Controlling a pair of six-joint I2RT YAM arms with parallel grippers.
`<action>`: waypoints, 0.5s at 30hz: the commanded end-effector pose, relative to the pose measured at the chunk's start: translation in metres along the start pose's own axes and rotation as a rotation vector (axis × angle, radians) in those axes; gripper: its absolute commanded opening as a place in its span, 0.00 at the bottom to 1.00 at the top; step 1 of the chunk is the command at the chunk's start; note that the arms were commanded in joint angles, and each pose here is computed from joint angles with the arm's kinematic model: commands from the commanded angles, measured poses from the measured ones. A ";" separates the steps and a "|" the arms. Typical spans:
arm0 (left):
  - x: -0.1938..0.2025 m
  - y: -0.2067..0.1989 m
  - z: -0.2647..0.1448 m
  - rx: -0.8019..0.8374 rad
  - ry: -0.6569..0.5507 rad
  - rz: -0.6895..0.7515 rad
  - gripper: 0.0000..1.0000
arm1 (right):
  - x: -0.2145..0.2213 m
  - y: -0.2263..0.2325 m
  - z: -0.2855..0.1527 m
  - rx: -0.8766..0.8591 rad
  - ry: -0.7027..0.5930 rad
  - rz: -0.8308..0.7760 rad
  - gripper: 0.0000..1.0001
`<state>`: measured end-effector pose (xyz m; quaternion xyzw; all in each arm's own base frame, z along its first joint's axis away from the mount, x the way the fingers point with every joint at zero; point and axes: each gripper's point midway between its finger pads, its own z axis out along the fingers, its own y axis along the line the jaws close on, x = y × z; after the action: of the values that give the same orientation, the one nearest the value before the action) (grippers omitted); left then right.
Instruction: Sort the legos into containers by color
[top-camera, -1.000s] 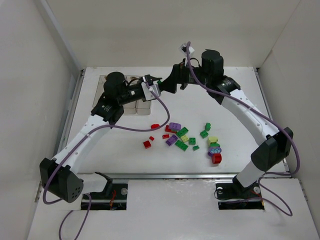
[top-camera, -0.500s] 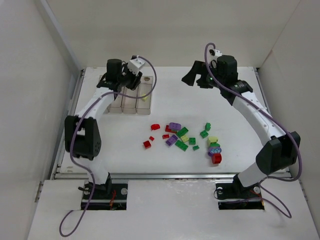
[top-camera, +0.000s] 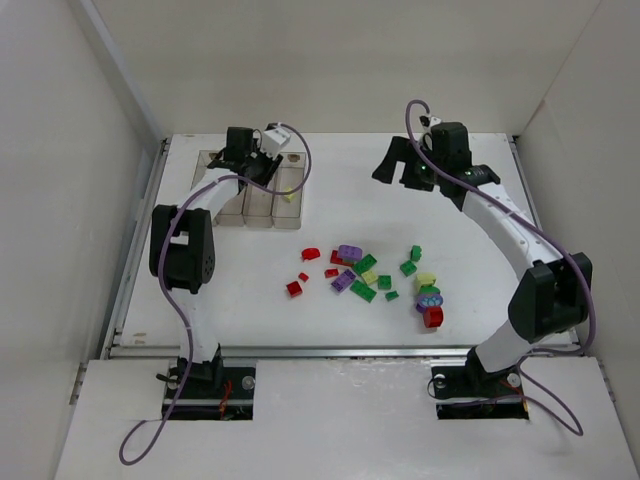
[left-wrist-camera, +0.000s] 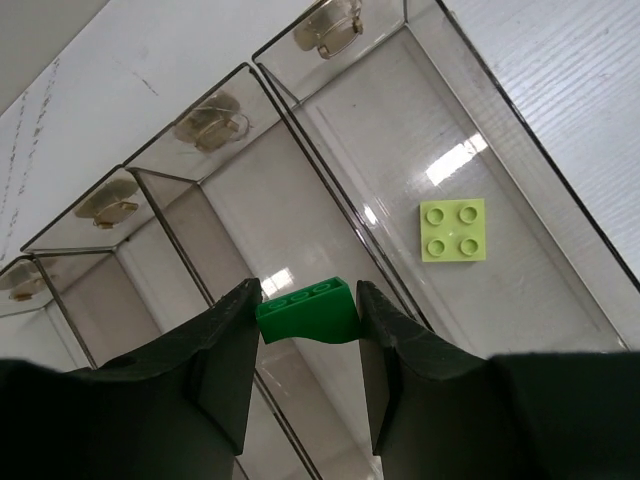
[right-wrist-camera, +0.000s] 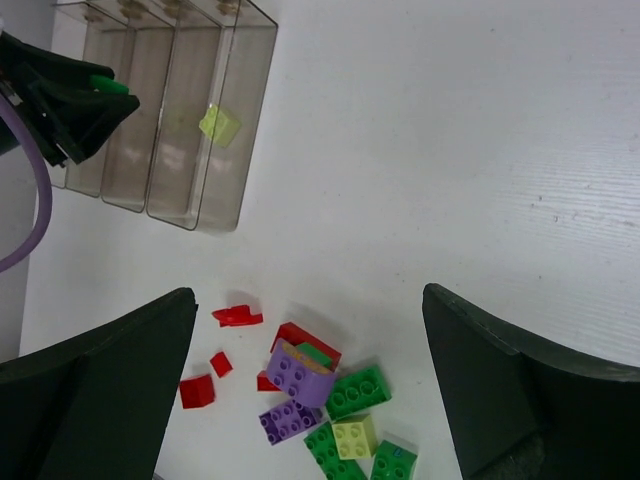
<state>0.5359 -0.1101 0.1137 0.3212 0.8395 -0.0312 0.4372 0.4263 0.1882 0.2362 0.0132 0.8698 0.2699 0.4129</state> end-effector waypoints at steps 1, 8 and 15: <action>-0.017 0.013 -0.011 -0.063 -0.043 0.016 0.13 | -0.005 0.001 -0.002 0.002 -0.017 -0.020 1.00; -0.013 0.016 -0.010 -0.070 -0.043 -0.018 0.62 | -0.015 0.007 -0.007 -0.007 -0.035 -0.044 1.00; -0.058 0.027 -0.048 -0.122 -0.172 0.011 1.00 | -0.023 -0.014 -0.018 0.102 -0.057 -0.027 1.00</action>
<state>0.5361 -0.1040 0.1183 0.3055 0.8391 -0.0168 0.4498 0.4255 0.1796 0.2314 0.0158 0.8790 0.2465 0.4080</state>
